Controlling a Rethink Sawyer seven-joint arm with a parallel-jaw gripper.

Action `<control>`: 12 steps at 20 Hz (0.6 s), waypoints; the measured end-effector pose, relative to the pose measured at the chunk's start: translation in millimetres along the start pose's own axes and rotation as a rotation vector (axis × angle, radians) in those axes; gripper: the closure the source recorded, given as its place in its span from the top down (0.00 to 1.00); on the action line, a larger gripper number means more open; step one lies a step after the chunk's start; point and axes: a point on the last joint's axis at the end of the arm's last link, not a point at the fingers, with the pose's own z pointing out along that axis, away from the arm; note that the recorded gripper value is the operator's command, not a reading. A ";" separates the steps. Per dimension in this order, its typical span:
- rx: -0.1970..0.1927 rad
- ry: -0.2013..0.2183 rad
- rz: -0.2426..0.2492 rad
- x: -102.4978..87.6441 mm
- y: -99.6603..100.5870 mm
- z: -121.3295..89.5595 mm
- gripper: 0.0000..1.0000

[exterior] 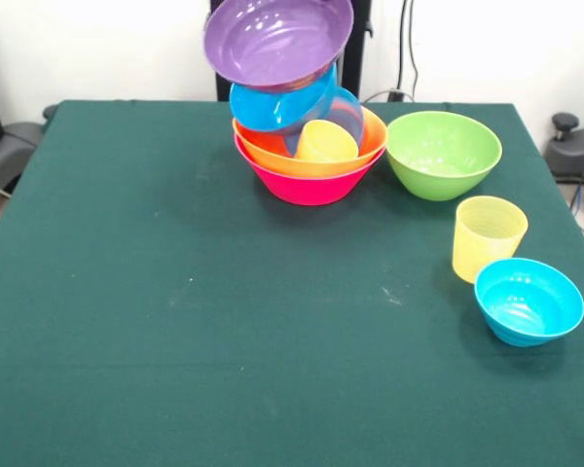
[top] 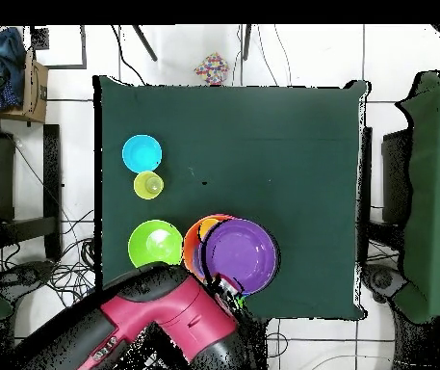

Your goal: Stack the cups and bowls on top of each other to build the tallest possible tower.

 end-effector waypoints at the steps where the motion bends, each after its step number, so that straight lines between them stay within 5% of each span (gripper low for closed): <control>1: 0.003 -0.001 0.004 0.3 -0.3 2.5 0.00; 12: 0.005 -0.031 0.060 2.8 -3.0 28.8 0.00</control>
